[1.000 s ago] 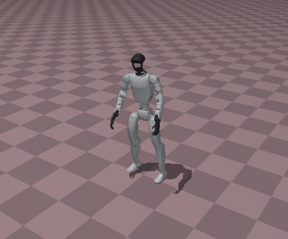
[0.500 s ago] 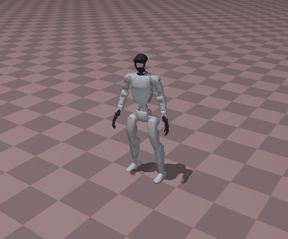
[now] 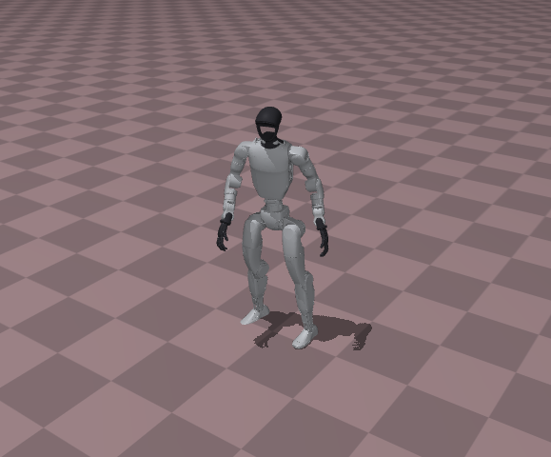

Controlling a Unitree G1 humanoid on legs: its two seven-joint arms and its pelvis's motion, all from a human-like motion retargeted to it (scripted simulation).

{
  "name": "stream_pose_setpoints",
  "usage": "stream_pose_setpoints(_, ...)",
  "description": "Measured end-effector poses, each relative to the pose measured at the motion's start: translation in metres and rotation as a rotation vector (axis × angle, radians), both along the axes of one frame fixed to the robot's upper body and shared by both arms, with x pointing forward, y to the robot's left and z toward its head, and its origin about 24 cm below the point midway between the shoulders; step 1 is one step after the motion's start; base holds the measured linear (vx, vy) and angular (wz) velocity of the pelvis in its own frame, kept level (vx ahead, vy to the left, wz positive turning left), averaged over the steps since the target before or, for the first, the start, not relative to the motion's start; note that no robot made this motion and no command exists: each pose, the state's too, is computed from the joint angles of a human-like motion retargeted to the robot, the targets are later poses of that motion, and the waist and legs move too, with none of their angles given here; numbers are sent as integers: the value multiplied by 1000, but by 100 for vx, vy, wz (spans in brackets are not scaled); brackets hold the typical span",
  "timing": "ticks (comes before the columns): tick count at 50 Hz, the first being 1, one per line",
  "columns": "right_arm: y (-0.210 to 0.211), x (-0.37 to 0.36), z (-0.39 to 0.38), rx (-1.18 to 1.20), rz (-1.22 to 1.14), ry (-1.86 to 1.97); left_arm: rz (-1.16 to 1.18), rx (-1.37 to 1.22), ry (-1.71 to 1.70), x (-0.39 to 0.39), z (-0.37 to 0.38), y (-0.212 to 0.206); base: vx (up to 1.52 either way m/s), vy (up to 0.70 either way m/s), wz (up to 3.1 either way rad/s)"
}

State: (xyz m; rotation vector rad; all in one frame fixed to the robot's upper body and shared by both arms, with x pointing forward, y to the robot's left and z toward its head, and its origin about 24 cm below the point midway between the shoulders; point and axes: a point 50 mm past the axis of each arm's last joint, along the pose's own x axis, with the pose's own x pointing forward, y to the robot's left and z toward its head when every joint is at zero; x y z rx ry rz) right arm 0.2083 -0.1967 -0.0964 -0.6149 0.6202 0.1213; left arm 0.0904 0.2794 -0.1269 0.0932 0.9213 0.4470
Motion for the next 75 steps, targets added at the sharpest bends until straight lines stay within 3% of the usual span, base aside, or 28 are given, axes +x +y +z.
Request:
stream_pose_setpoints(10,30,104,70,-67,25,-301,58,-44,-318,47,45,13,-25,-3,53)
stream_pose_setpoints(13,32,130,107,-203,124,-432,-50,-36,-355,43,49,3,-32,-4,70)
stream_pose_setpoints(15,40,154,143,-364,219,-559,17,-46,-390,47,54,5,-36,-4,61)
stream_pose_setpoints(18,45,181,191,-637,353,-687,-94,-84,-353,33,50,-7,-28,5,69)
stream_pose_setpoints(22,-25,182,303,-850,526,-669,-557,-129,-343,66,61,-31,-36,-9,75)
stream_pose_setpoints(23,-38,177,322,-853,504,-670,-629,-85,-313,67,66,-22,-19,-7,77)
stream_pose_setpoints(25,-104,159,372,-979,299,-628,-738,-74,-330,91,55,-70,-10,-2,94)
stream_pose_setpoints(26,-111,157,385,-980,247,-666,-740,-71,-326,92,55,-70,-9,-1,89)
stream_pose_setpoints(29,-80,166,394,-848,238,-872,-648,-23,-273,77,75,-3,-10,-3,75)
stream_pose_setpoints(31,-66,169,414,-791,219,-964,-548,-24,-287,69,78,11,-4,-7,70)
stream_pose_setpoints(33,-53,172,432,-748,211,-1035,-468,-34,-309,65,79,16,-1,-4,56)
stream_pose_setpoints(35,14,198,475,-919,86,-1154,-195,-251,-366,55,47,-33,7,6,34)
stream_pose_setpoints(38,45,204,470,-886,115,-1170,-116,-278,-365,44,45,-27,-3,-3,-20)
stream_pose_setpoints(43,50,212,425,-855,139,-1166,-39,-273,-320,31,42,-13,-3,-4,-4)
stream_pose_setpoints(57,92,174,188,-635,430,-851,128,-64,-195,12,25,18,7,-2,-74)
stream_pose_setpoints(68,37,66,41,-167,72,-282,204,72,-38,-10,3,8,26,10,-91)
stream_pose_setpoints(75,-9,-2,-13,-128,-147,35,211,78,13,-7,-7,-9,24,15,-108)
